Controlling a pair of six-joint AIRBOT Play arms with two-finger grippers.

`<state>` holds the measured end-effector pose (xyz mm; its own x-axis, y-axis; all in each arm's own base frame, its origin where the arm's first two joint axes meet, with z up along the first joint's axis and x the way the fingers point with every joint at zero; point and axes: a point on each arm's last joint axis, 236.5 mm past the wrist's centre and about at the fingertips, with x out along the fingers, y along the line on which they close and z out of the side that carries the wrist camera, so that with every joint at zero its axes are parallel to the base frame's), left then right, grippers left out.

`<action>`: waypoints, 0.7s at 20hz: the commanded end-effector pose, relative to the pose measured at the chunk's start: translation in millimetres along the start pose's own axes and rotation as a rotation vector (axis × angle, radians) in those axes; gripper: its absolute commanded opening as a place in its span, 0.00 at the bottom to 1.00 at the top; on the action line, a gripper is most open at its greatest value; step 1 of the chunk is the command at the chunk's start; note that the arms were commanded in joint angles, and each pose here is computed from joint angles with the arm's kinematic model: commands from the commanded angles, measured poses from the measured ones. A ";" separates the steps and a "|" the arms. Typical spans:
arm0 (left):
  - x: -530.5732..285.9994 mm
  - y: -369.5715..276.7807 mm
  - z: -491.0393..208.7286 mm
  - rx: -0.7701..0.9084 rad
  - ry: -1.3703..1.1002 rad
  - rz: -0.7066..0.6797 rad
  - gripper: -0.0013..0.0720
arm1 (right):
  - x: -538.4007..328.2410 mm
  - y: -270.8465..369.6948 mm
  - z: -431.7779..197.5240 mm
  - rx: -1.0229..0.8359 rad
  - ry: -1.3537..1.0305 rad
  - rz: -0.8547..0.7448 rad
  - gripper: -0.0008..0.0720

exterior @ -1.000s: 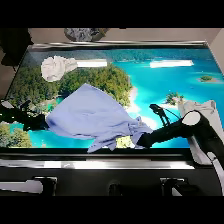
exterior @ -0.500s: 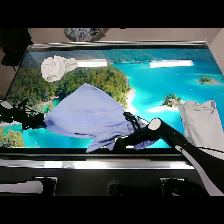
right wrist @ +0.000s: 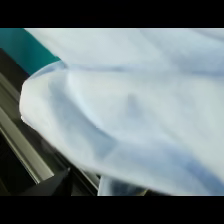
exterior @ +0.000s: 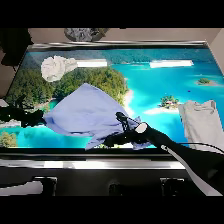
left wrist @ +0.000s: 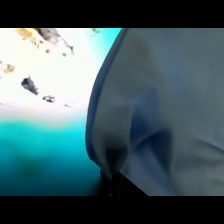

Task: Fold the shirts.

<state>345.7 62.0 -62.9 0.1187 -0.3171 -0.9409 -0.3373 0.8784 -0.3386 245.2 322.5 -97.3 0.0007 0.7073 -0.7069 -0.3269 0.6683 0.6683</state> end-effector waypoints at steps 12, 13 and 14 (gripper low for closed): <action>-269.8 -149.5 40.9 0.231 -0.907 -0.237 0.05 | -256.7 75.7 157.8 -0.834 -0.466 -0.475 0.06; -341.9 -181.2 22.1 0.278 -1.111 -0.307 0.05 | -337.0 104.1 177.1 -0.889 -0.640 -0.603 0.06; -410.0 -203.7 -5.2 0.306 -1.303 -0.371 0.05 | -426.3 143.2 182.5 -0.928 -0.850 -0.721 0.07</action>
<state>402.6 34.2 212.0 0.8152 -0.1906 -0.5469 -0.0567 0.9135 -0.4029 364.5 258.1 159.3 0.5359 0.6389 -0.5518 -0.7613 0.6483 0.0112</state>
